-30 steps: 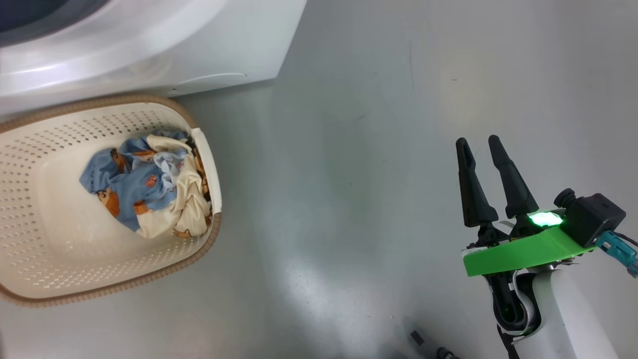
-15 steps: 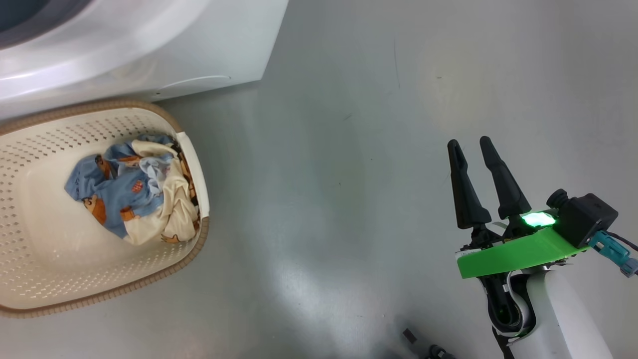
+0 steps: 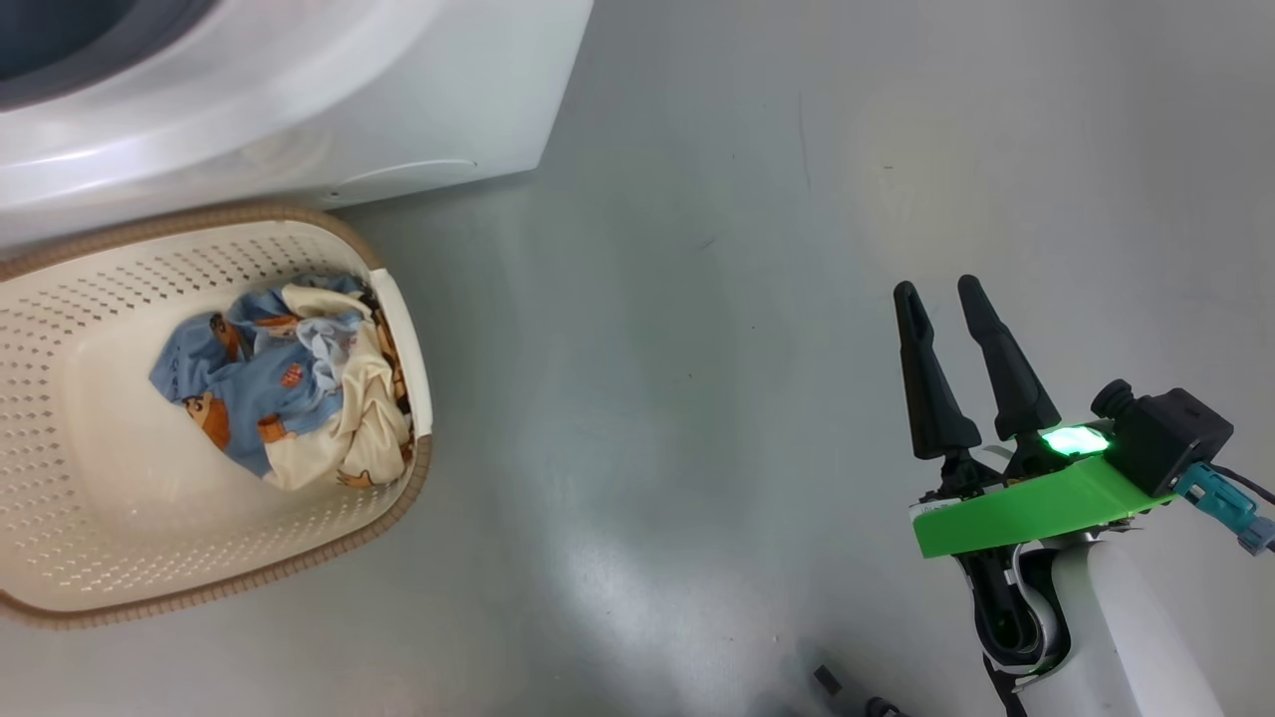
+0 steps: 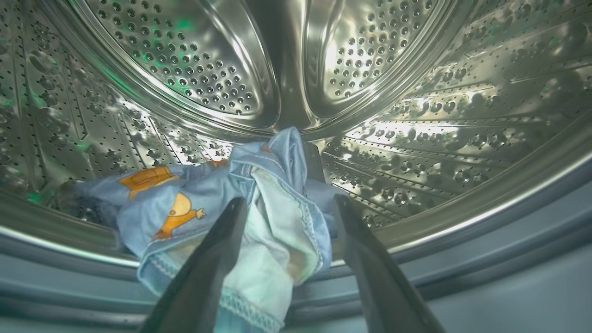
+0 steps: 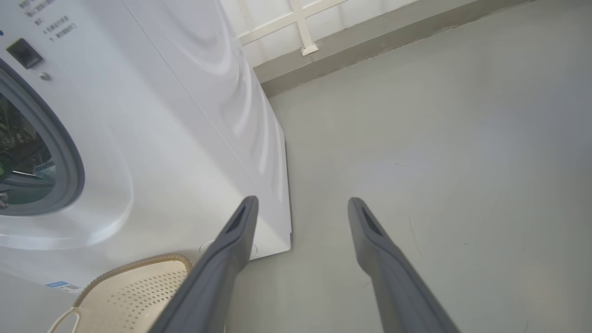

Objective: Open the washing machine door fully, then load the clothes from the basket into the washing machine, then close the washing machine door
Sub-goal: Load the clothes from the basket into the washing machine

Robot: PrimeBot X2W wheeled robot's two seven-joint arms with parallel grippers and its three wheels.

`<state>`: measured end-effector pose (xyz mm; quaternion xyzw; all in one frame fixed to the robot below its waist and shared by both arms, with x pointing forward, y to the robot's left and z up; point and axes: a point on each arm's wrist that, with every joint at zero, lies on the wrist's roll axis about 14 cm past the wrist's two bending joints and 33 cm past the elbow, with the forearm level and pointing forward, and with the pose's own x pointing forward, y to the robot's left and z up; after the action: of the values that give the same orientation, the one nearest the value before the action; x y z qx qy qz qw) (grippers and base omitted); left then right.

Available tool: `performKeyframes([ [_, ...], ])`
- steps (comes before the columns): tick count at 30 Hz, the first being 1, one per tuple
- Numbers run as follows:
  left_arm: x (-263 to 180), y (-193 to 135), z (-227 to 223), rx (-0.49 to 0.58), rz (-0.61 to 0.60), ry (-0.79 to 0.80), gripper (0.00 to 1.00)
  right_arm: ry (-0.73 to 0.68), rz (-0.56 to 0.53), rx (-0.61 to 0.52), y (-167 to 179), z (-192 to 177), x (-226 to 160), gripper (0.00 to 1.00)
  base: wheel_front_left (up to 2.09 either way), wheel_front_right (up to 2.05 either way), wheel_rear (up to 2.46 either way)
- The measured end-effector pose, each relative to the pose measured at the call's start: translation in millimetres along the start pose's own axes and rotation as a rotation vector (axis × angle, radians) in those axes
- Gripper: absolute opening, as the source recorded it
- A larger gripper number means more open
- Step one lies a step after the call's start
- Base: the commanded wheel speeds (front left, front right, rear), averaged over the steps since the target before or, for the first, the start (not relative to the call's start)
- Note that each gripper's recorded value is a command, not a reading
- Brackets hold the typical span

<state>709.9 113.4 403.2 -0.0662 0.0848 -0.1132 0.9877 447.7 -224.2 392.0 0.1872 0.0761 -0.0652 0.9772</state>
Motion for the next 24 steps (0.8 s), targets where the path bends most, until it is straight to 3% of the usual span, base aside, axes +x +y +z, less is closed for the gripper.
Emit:
performKeyframes([
  [12, -2.0, -4.8, 14.9, -0.076, -0.009, -0.05, 1.0, -0.002, 0.009, 0.005, 3.5, 0.2, 1.2, 1.0, 0.0, 0.0, 0.0],
  [24, -49.7, -8.5, 4.3, -0.177, 0.008, -0.09, 1.0, -0.033, 0.027, -0.005, 6.7, 14.2, -1.4, 1.0, 0.0, 0.0, 0.0],
])
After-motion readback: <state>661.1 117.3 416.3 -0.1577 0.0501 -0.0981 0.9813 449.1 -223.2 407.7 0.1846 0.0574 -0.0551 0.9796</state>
